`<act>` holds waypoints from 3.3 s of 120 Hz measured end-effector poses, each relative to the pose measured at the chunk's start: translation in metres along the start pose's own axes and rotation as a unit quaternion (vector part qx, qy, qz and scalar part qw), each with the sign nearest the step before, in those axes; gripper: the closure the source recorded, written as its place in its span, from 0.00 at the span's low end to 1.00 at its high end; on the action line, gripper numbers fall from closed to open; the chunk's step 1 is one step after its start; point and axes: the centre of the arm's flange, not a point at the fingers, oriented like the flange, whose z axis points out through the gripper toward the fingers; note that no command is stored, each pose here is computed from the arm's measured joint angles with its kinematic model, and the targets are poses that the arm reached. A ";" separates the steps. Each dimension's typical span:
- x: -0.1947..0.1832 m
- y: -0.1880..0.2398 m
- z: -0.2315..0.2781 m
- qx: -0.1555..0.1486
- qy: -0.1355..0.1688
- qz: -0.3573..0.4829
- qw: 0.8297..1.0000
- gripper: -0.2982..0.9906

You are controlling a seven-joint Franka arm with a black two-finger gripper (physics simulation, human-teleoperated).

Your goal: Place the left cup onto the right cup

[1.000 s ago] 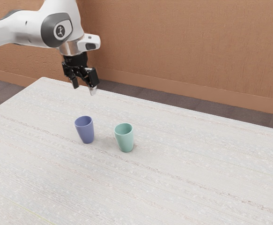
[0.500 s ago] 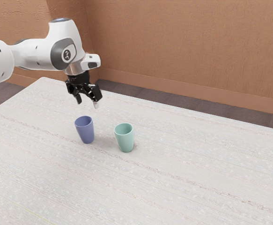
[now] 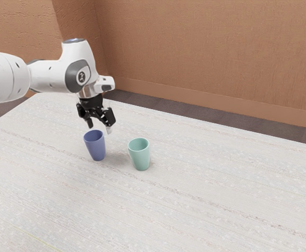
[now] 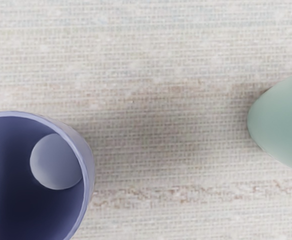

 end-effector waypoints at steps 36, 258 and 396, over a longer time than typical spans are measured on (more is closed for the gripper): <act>0.006 -0.003 0.018 0.003 -0.009 0.006 1.000 0.39; 0.021 -0.027 0.078 0.025 -0.012 -0.001 1.000 0.79; 0.003 0.015 -0.040 0.014 0.020 0.031 0.999 0.84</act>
